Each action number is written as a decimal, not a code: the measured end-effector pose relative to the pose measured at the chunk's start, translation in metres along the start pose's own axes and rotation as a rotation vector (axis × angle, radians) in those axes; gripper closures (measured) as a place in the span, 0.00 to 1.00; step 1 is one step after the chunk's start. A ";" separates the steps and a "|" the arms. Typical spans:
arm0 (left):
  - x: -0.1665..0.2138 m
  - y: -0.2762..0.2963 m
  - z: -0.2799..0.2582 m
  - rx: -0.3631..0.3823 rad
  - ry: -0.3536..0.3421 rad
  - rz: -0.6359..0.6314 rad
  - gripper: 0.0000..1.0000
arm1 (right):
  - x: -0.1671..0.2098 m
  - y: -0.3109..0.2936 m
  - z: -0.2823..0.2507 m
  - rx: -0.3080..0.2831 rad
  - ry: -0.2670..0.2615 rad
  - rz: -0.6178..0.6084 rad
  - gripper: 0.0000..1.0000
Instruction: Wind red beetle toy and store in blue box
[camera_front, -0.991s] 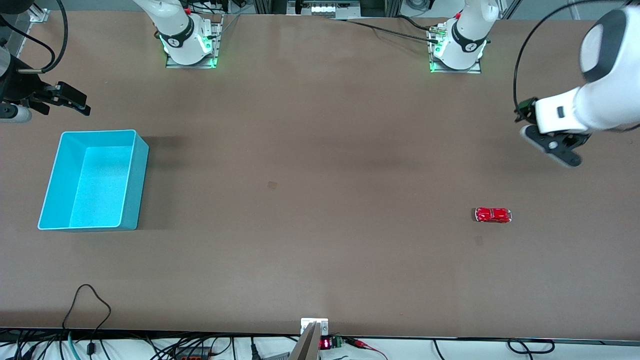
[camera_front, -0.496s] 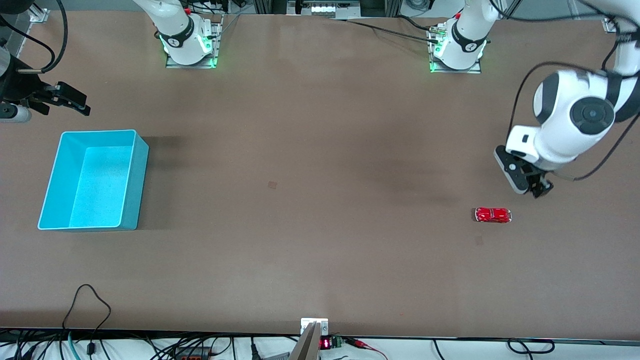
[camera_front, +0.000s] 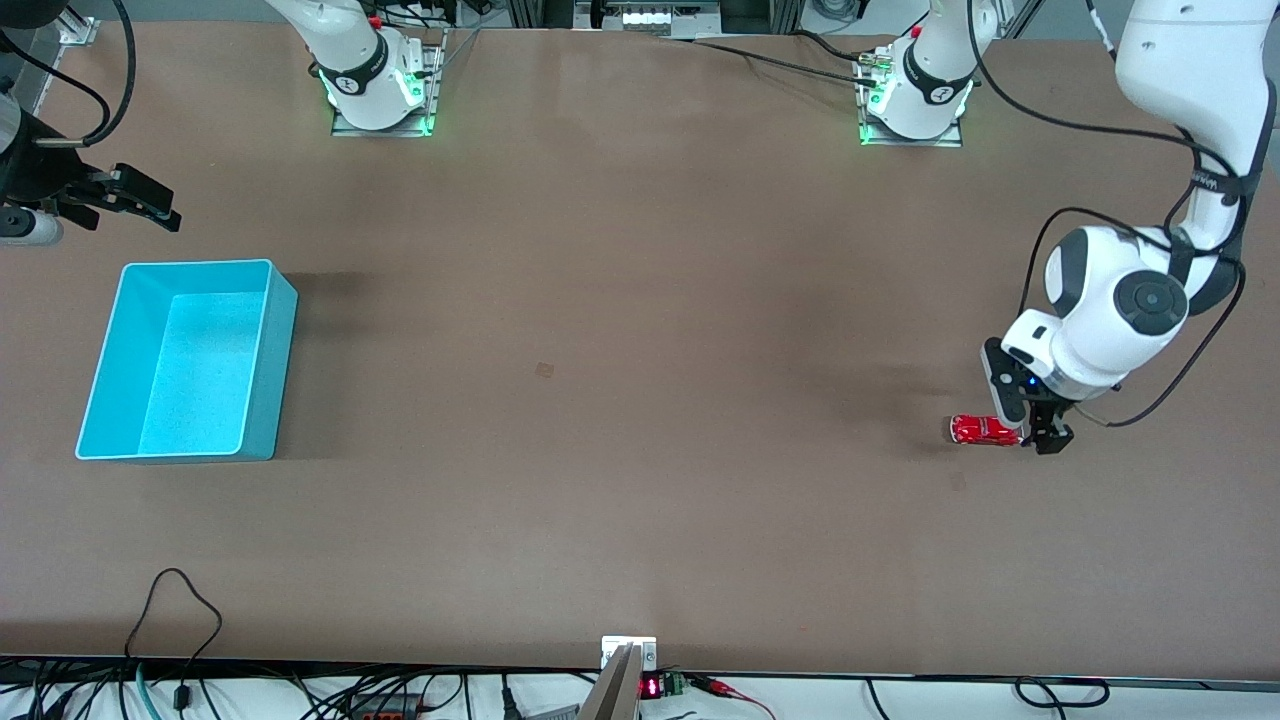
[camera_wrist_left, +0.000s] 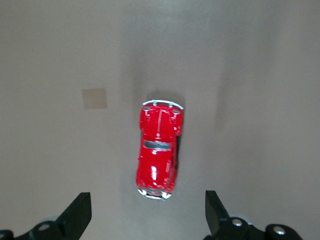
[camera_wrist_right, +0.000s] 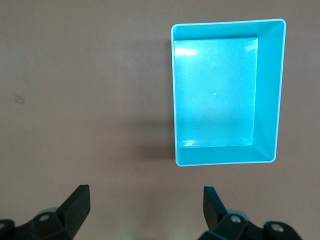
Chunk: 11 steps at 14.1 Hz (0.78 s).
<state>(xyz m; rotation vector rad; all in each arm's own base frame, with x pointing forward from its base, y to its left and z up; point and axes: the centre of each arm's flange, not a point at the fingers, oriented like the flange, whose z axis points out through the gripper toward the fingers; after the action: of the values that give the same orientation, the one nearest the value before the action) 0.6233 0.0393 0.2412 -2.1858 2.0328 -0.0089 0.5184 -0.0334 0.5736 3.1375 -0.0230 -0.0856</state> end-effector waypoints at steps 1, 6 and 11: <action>0.000 -0.002 0.009 -0.008 0.001 0.009 0.00 | 0.000 0.000 0.000 0.000 0.000 0.000 0.00; 0.011 -0.001 0.052 -0.060 0.016 0.030 0.05 | 0.001 0.001 0.002 0.000 -0.004 0.001 0.00; 0.009 -0.006 0.056 -0.058 0.017 0.026 0.45 | 0.001 0.001 0.003 0.001 -0.005 0.002 0.00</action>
<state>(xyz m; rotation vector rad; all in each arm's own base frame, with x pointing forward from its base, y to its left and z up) 0.6357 0.0371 0.1859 -2.1999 2.0961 0.0353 0.5194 -0.0343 0.5710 3.1378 -0.0257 -0.0933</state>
